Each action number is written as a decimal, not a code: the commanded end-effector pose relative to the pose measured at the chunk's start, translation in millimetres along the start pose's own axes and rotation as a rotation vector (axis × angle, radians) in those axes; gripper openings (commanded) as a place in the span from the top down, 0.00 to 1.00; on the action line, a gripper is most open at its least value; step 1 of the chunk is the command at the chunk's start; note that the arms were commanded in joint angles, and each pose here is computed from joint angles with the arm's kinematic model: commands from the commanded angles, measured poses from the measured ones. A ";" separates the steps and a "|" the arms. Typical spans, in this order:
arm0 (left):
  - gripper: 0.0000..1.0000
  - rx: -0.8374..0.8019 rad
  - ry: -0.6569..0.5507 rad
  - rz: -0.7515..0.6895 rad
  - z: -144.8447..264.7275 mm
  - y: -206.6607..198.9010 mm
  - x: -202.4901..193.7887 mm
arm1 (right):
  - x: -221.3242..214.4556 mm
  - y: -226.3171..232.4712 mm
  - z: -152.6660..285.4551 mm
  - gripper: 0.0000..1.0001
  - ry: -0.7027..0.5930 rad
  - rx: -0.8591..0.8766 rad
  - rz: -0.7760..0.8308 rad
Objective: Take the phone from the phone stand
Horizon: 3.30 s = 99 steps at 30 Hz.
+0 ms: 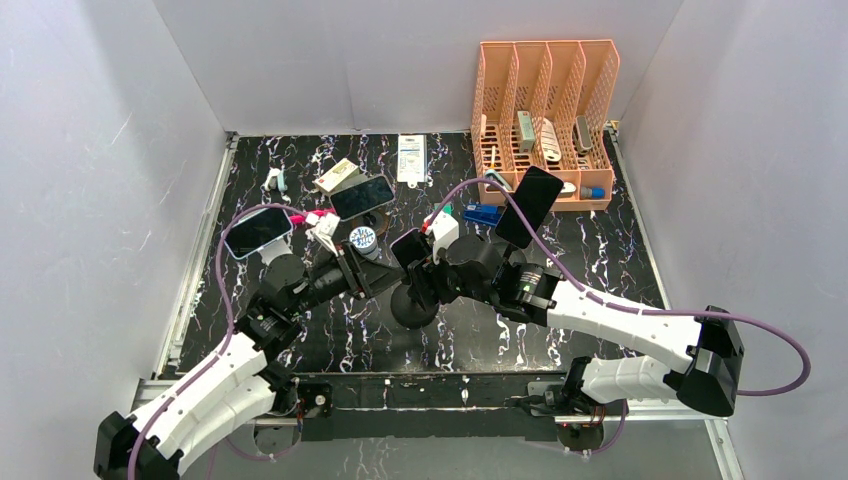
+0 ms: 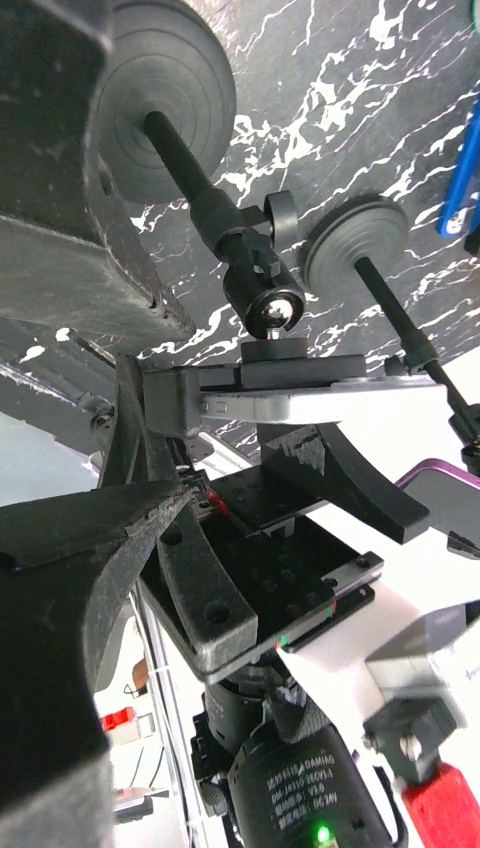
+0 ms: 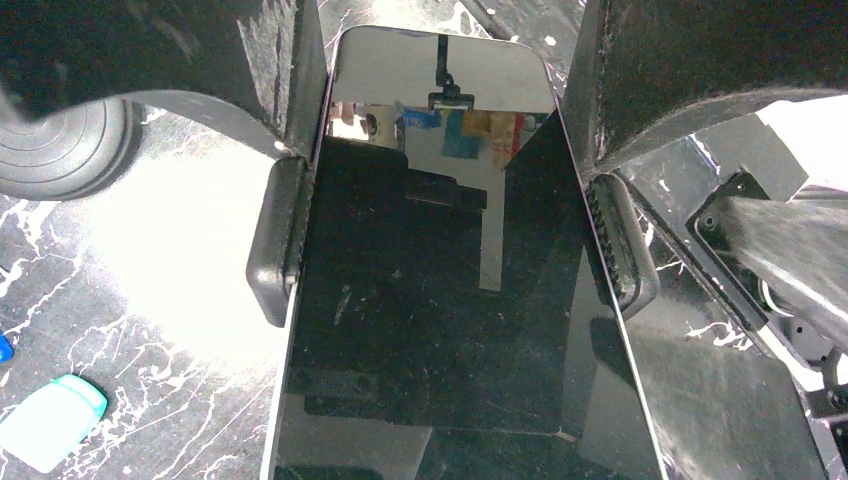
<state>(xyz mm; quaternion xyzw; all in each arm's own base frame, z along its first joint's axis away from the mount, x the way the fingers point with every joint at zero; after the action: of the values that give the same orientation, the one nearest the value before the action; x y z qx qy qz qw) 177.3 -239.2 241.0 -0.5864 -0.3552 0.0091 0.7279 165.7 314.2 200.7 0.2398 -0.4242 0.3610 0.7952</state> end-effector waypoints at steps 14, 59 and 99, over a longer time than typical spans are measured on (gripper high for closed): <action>0.68 -0.007 0.009 -0.016 -16.1 -10.5 0.2 | 35.6 3.1 3.7 0.51 -0.101 -0.005 -0.042; 1.00 0.136 0.079 0.109 -16.4 12.8 -15.1 | 29.6 -1.3 10.3 0.01 -0.149 0.015 0.083; 1.00 0.152 0.084 0.069 -11.9 20.9 -19.2 | 18.1 -25.9 1.7 0.74 -0.154 -0.141 0.064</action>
<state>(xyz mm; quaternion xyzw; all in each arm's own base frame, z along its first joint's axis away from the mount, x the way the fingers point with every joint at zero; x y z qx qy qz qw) 178.2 -257.6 225.4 -0.5642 -0.2998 0.0336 0.7686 176.9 312.9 198.6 0.2131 -0.4781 0.3846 0.7603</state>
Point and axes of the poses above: each gripper's point midway between its finger pads, its own z axis back along the fingers, its own y axis along the line the jaws close on, x = y × z, the point moved 1 cm from there along z, back along the fingers, and after that the axes turned 7 degrees about z, right-handed, at the moved point
